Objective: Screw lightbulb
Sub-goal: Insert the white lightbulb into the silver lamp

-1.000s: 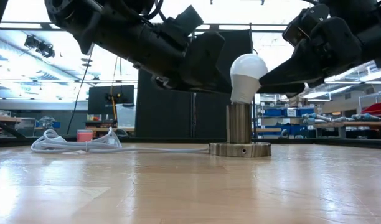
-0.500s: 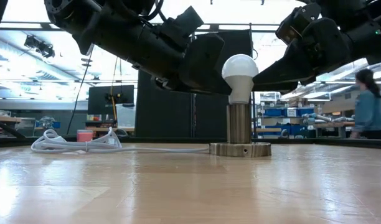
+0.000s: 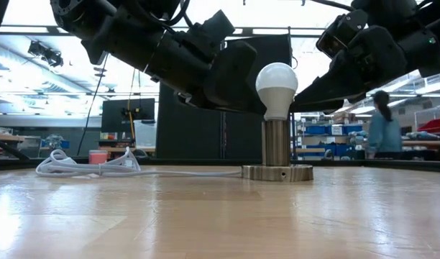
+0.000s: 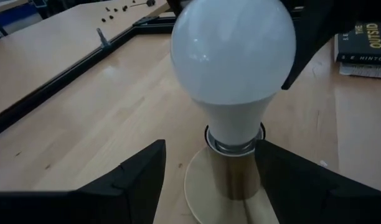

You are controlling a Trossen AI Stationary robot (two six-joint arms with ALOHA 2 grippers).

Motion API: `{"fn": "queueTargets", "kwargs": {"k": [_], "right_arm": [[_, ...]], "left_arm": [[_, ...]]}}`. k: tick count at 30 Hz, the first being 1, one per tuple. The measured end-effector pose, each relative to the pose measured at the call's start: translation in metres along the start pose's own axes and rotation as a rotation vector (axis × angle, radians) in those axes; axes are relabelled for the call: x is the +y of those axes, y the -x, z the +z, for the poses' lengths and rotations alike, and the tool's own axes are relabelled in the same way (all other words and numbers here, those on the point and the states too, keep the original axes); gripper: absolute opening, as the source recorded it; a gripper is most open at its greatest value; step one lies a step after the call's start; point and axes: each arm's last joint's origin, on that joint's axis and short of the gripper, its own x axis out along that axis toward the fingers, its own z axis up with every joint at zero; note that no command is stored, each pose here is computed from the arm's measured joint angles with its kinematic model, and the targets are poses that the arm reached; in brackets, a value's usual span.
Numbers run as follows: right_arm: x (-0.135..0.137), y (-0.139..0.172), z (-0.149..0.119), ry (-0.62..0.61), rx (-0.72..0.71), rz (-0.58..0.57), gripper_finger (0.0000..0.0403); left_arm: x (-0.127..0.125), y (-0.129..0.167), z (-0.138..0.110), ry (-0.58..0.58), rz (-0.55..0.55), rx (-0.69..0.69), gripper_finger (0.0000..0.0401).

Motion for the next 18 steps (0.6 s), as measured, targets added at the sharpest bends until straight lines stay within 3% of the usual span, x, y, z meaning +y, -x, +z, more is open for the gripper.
{"fn": "queueTargets", "kwargs": {"k": [18], "right_arm": [[0.0036,0.0004,0.0022,-0.002,-0.019,0.062,0.0236]], "left_arm": [[0.0080,-0.0073,0.0034,0.019,0.009,-0.013,0.0252]]}}
